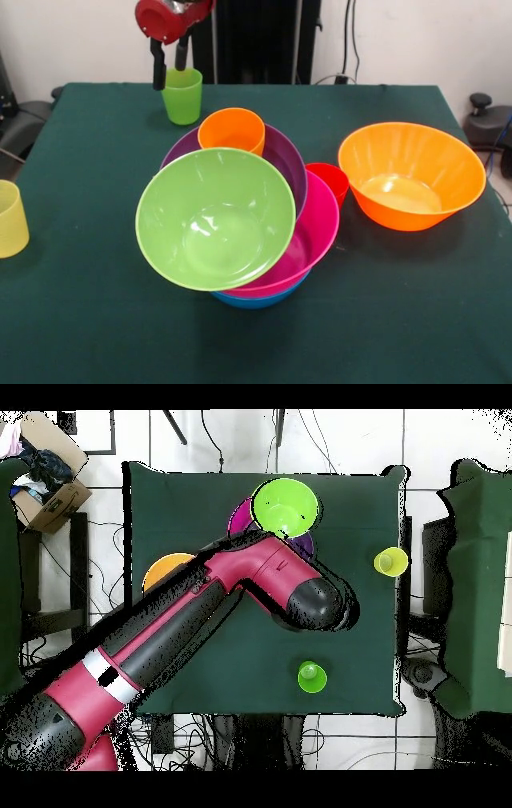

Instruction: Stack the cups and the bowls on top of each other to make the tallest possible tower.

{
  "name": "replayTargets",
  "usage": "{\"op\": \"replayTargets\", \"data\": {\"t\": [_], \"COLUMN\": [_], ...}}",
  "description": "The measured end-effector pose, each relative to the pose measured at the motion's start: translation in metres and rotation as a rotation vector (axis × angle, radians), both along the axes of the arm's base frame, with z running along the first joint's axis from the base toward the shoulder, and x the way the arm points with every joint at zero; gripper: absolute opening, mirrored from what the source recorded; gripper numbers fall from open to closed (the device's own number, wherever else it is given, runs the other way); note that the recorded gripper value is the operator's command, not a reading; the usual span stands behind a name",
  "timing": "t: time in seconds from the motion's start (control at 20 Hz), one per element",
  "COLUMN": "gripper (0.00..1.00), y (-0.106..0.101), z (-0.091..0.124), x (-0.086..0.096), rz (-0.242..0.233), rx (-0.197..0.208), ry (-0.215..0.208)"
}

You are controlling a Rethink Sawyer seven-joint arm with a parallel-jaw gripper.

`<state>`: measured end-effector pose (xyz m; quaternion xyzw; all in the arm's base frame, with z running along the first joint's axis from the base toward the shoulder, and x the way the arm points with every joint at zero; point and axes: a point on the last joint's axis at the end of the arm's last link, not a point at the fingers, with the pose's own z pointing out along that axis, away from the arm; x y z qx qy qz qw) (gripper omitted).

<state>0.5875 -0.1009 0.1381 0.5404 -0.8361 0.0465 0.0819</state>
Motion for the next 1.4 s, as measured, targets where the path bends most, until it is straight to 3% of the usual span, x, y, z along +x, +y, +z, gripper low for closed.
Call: {"op": "replayTargets", "data": {"t": [0.5, 1.4], "gripper": [1.0, 1.0], "y": [0.003, -0.002], "z": [-0.014, -0.019], "x": [-0.003, -0.007], "rz": [-0.01, -0.005], "rx": [0.046, 0.036], "ry": [-0.001, 0.032]}}
